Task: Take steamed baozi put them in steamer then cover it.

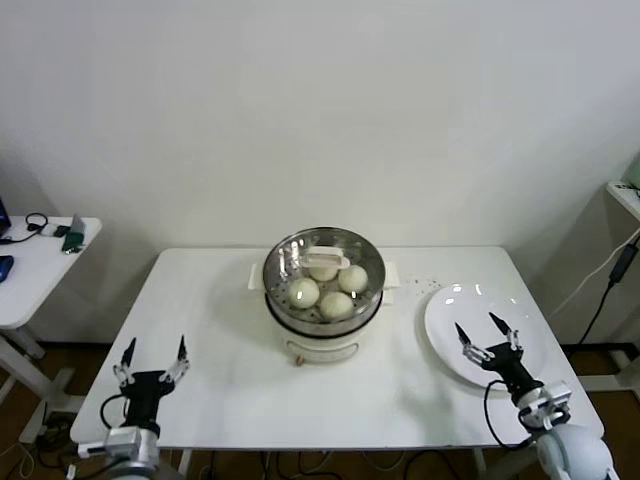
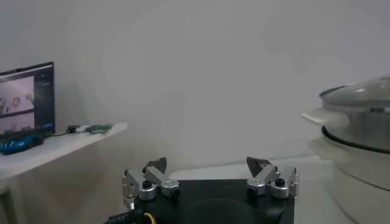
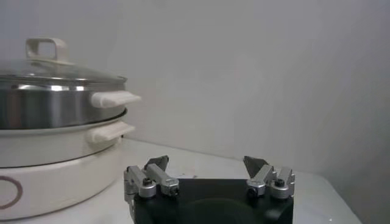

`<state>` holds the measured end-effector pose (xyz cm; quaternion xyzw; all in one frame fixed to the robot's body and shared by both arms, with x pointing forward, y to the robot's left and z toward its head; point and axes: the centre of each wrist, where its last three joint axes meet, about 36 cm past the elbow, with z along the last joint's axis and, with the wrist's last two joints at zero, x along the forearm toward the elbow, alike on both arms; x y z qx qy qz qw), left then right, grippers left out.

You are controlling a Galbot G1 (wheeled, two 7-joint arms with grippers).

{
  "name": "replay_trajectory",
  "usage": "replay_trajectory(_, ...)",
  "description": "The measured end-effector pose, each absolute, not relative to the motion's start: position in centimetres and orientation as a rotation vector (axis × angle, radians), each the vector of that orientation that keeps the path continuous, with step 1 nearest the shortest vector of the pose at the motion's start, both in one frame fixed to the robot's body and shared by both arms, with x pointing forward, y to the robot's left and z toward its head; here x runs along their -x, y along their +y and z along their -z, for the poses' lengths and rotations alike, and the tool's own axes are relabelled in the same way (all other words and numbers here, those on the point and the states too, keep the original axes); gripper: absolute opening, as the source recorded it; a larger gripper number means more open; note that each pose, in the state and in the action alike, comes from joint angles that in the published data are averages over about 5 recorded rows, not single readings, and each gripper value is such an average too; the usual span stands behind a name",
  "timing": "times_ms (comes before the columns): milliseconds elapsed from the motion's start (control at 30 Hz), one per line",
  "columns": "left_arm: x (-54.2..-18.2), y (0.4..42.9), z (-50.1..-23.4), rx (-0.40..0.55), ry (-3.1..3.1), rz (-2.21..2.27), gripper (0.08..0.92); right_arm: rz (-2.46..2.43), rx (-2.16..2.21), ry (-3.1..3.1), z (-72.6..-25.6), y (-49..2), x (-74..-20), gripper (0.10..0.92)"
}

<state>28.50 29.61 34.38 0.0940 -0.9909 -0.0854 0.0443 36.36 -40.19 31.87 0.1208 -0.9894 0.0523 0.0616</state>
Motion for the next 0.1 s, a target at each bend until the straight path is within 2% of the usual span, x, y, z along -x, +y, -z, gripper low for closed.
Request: replay_trajectory(100, -28.28, 29.63, -34.22, -0.286, -3.033, 0.254, 0.823, -0.156, -0.369, -2.991, -31.80, -40.04, -36.36, 0.823)
